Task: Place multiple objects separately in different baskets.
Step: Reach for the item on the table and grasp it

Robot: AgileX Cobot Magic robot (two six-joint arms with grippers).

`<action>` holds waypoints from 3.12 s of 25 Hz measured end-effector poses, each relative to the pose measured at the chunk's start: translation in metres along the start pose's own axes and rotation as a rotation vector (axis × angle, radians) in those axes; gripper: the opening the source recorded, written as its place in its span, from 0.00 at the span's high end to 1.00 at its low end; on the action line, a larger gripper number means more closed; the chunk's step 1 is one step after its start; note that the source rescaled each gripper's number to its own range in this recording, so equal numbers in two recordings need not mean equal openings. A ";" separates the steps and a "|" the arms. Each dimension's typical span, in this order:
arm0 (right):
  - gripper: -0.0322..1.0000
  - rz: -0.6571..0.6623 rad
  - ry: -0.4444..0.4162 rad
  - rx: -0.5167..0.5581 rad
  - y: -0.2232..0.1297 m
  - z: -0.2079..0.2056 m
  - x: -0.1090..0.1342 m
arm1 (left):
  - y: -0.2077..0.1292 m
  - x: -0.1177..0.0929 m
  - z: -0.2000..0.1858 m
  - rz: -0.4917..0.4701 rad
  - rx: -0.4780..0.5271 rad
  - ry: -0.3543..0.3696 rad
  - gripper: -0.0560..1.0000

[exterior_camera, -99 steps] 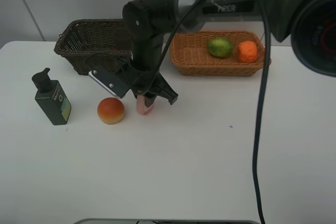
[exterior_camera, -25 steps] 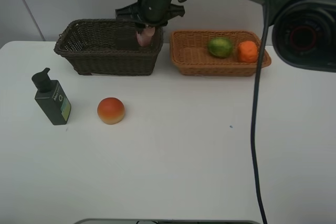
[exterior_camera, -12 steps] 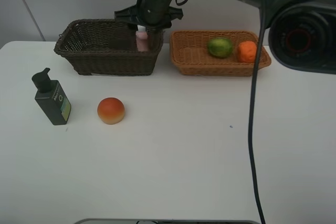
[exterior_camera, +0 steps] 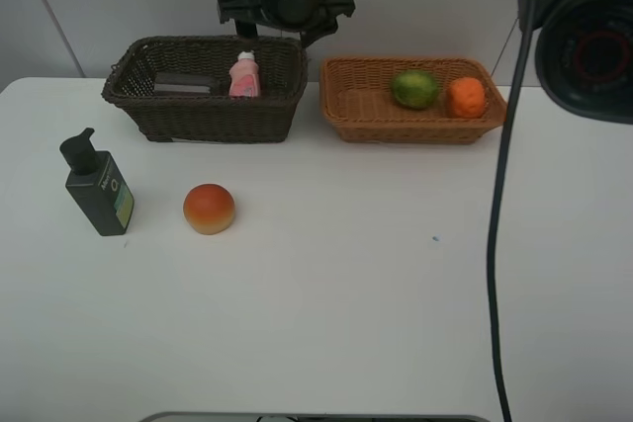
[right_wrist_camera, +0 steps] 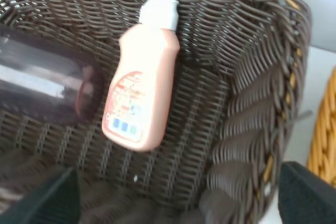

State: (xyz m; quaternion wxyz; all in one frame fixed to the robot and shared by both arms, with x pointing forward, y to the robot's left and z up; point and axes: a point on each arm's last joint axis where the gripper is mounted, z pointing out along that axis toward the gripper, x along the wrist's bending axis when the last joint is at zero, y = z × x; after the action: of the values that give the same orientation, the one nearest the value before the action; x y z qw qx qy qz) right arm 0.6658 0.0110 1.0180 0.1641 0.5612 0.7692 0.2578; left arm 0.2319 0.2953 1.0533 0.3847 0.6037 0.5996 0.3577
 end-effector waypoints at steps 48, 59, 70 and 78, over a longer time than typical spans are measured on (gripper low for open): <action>0.23 0.304 -0.302 -0.277 -0.263 -0.336 -0.189 | 0.000 0.000 0.000 0.000 0.000 0.000 0.11; 0.23 0.306 -0.314 -0.424 -0.340 -0.391 -0.167 | 0.000 0.000 0.000 0.000 0.000 0.000 0.11; 0.23 0.202 -0.287 -0.515 -0.390 -0.341 -0.162 | 0.000 0.000 0.000 0.000 0.000 0.000 0.11; 0.23 0.158 -0.296 -0.497 -0.391 -0.335 -0.162 | 0.000 0.000 0.000 0.000 0.000 0.000 0.11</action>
State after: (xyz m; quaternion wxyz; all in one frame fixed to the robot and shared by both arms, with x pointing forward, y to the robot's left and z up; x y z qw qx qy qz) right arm 0.2312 -0.3068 1.0579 0.3861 0.5935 0.6040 0.3658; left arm 0.2319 0.2953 1.0533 0.3847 0.6037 0.5996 0.3577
